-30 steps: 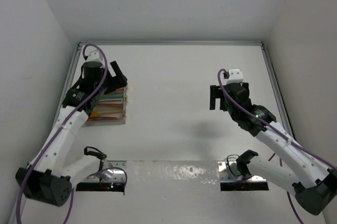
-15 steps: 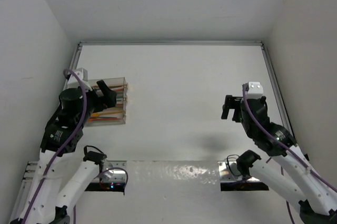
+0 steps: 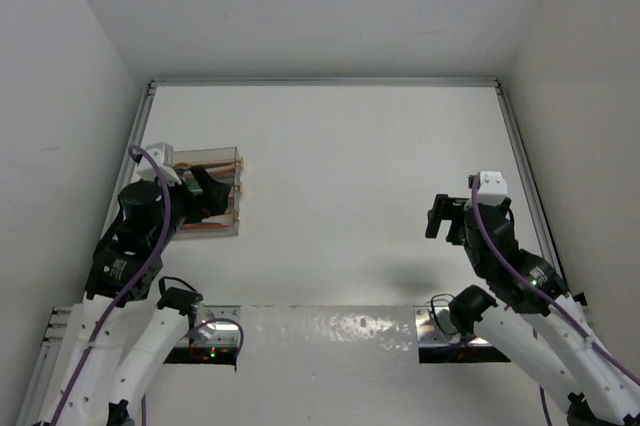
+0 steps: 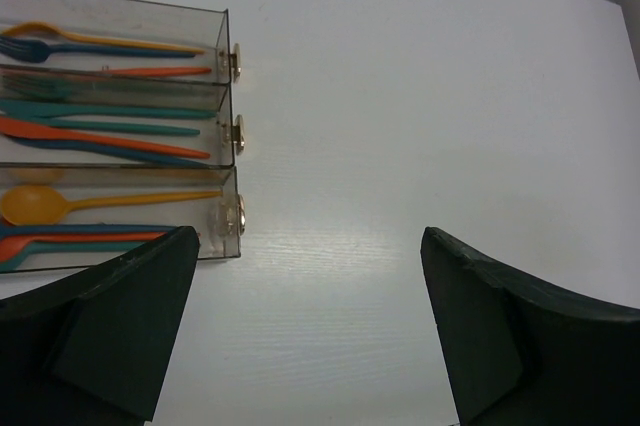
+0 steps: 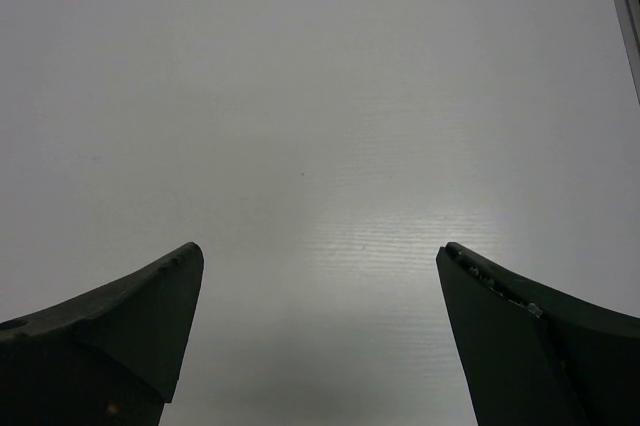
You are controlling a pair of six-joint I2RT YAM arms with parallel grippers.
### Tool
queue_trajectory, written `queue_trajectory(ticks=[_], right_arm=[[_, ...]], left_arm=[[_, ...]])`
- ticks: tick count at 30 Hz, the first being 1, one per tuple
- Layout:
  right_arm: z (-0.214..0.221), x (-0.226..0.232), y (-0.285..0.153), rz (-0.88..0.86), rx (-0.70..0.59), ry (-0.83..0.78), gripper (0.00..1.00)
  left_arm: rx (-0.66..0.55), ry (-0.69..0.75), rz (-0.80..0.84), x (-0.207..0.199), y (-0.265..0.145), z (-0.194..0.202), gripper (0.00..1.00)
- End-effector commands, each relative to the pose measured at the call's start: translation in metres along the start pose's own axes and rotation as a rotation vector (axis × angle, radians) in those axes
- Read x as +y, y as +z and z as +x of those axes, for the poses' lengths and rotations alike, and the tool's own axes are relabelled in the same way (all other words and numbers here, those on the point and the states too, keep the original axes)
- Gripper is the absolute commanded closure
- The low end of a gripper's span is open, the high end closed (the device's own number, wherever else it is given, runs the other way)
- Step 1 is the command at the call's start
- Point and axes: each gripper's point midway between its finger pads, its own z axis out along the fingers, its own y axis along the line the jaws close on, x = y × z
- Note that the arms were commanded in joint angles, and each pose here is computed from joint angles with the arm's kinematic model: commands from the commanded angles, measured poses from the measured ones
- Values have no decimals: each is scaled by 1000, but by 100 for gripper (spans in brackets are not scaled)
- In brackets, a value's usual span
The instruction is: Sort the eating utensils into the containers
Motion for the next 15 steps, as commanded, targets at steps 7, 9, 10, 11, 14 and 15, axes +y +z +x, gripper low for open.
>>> queue_trajectory(ticks=[7, 9, 10, 11, 14, 15], right_arm=[[-11, 0, -6, -12, -33, 17, 1], [-11, 1, -6, -14, -34, 18, 1], [-11, 0, -6, -12, -33, 15, 1], [-11, 0, -6, -12, -33, 15, 1], [-11, 1, -7, -17, -34, 17, 1], [-9, 0, -6, -15, -31, 16, 1]], left_arm=[[-40, -25, 27, -7, 3, -11, 8], [-41, -28, 25, -7, 3, -11, 8], [-39, -28, 21, -7, 4, -10, 8], [-40, -30, 17, -6, 4, -11, 8], [-30, -37, 9, -4, 5, -8, 8], [-28, -43, 3, -4, 6, -8, 8]])
